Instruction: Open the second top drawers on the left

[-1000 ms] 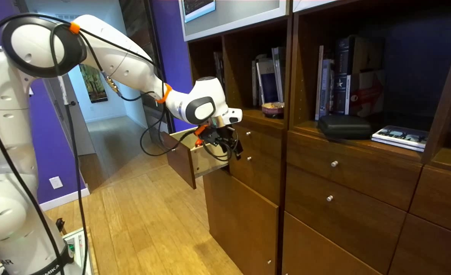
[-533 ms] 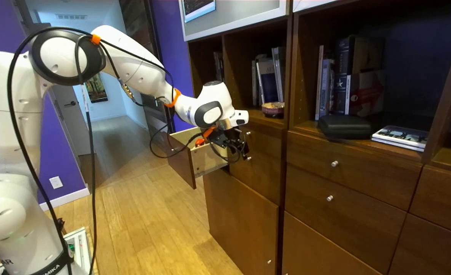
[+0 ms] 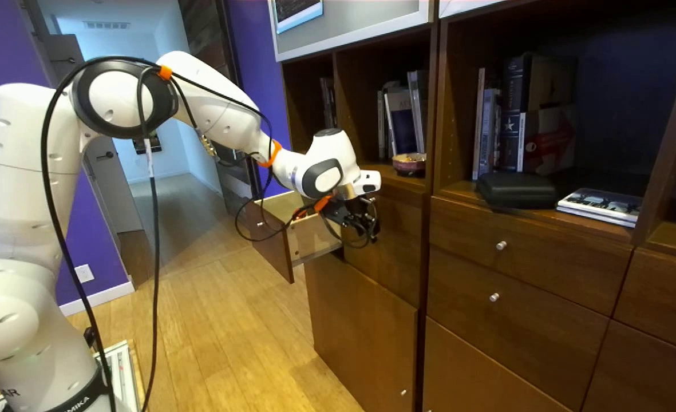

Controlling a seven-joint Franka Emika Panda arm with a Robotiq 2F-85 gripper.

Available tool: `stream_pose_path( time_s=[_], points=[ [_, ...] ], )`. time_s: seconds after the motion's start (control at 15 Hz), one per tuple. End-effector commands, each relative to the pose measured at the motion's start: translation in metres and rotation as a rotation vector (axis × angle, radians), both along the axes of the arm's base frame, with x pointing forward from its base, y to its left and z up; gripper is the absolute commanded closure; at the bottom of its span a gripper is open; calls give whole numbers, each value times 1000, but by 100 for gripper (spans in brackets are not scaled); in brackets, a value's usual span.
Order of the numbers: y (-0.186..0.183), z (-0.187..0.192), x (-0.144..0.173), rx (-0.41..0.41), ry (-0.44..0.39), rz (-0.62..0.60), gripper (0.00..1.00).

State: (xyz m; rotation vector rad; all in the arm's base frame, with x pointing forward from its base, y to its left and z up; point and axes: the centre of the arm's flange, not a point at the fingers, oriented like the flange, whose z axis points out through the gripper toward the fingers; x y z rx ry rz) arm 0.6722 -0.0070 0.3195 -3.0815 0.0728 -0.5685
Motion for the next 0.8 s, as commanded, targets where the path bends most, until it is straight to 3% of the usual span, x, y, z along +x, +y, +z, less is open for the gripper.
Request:
stream_pose_path(
  time_s=[0.0, 0.13, 0.2, 0.4, 0.47, 0.6, 0.73],
  points=[
    [-4, -5, 13, 7, -28, -14, 44],
    [-3, -8, 15, 8, -31, -14, 59],
    [-3, -9, 15, 8, -34, -12, 73],
    [-2, -8, 18, 1, -45, -10, 94],
    [-1, -7, 18, -1, -49, -9, 99],
    [0, -6, 17, -4, -35, -12, 98],
    [0, -8, 9, -14, 43, -33, 96]
  ],
)
